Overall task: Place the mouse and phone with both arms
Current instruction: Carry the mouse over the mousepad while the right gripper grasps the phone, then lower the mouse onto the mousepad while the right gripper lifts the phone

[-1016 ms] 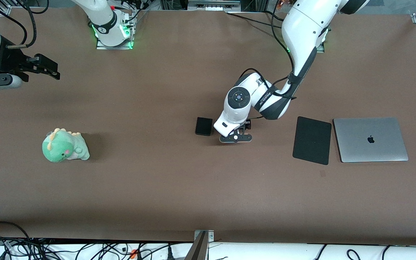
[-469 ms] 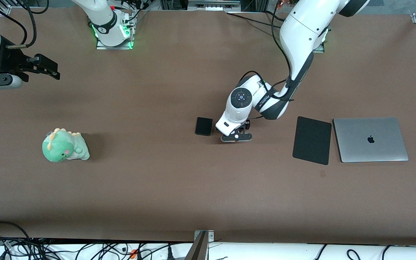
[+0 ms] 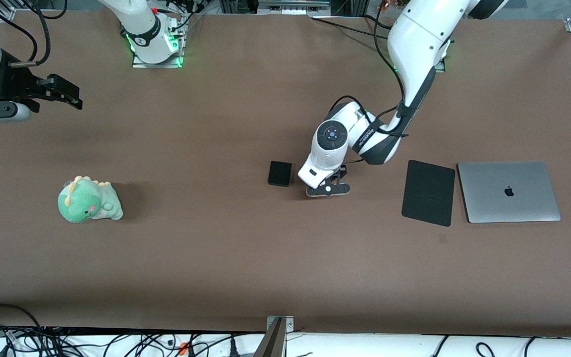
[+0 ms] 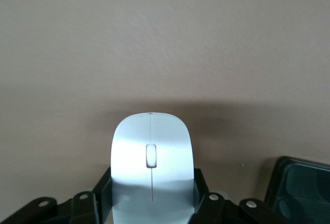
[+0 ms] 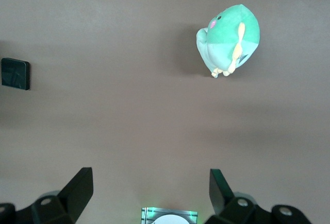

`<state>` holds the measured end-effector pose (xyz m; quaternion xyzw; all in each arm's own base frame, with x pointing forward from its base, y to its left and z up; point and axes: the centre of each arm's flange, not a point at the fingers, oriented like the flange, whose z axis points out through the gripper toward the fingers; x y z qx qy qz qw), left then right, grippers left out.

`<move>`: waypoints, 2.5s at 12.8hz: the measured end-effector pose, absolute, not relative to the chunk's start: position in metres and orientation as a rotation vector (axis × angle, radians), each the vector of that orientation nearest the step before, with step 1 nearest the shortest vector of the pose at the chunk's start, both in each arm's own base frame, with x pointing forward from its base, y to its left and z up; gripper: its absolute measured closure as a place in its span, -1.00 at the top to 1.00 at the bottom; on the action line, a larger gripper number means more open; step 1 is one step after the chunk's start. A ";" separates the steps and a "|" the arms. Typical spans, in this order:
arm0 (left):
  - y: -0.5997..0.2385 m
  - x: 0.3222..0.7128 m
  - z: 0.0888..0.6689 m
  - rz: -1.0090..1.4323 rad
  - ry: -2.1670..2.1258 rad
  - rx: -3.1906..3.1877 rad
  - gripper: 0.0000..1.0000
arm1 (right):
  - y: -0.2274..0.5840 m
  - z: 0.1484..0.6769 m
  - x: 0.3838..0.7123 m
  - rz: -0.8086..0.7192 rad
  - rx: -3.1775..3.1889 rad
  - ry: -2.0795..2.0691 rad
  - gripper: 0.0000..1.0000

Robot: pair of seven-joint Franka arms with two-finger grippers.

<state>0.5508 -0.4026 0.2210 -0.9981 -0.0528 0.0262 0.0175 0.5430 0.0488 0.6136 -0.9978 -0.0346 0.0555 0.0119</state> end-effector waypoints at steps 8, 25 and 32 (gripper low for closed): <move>-0.259 0.614 0.384 0.253 0.019 -2.976 0.24 | 0.118 0.531 0.554 0.116 -3.110 -0.021 1.00; -0.033 0.606 0.201 0.239 0.298 -3.103 0.24 | 0.486 0.197 0.492 -0.149 -3.015 0.451 1.00; -0.029 0.593 0.183 0.190 0.297 -3.118 0.78 | 0.503 0.163 0.499 -0.170 -3.027 0.494 0.99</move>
